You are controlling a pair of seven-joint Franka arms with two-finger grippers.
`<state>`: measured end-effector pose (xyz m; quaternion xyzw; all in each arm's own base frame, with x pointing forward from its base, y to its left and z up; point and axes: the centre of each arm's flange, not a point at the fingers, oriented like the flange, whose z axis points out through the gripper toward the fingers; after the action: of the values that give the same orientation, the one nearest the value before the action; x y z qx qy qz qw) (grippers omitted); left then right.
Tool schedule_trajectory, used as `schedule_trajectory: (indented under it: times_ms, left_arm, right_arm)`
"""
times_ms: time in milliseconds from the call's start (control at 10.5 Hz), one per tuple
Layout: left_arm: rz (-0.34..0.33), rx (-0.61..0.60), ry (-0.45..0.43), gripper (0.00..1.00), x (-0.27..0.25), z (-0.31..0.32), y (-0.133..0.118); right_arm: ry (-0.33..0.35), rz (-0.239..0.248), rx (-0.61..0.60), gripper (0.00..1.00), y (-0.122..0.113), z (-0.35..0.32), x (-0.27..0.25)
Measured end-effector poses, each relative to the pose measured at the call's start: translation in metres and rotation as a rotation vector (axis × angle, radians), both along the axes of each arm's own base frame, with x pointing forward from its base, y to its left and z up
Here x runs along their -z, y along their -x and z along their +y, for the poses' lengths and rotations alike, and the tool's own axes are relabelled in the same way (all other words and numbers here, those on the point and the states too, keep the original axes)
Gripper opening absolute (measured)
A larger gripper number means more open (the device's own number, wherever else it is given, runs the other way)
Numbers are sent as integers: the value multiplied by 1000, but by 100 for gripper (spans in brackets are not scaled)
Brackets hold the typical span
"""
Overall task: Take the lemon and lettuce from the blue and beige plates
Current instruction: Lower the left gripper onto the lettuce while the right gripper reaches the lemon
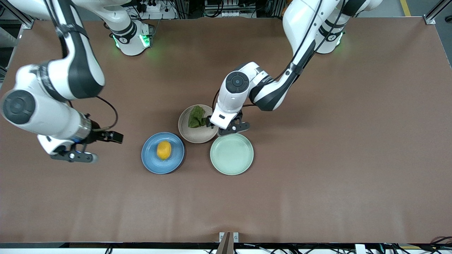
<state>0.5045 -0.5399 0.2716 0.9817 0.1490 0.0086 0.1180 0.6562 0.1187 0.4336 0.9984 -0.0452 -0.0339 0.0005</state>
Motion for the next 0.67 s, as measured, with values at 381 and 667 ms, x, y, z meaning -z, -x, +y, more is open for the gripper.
schedule_trajectory:
  times_ms: [381, 667]
  left_arm:
    - [-27, 23, 35, 100, 42, -22, 18]
    - [-53, 67, -5, 100, 56, -43, 42]
  right_arm:
    - [-14, -46, -32, 100, -14, 26, 37]
    - [-16, -41, -62, 100, -16, 48, 66]
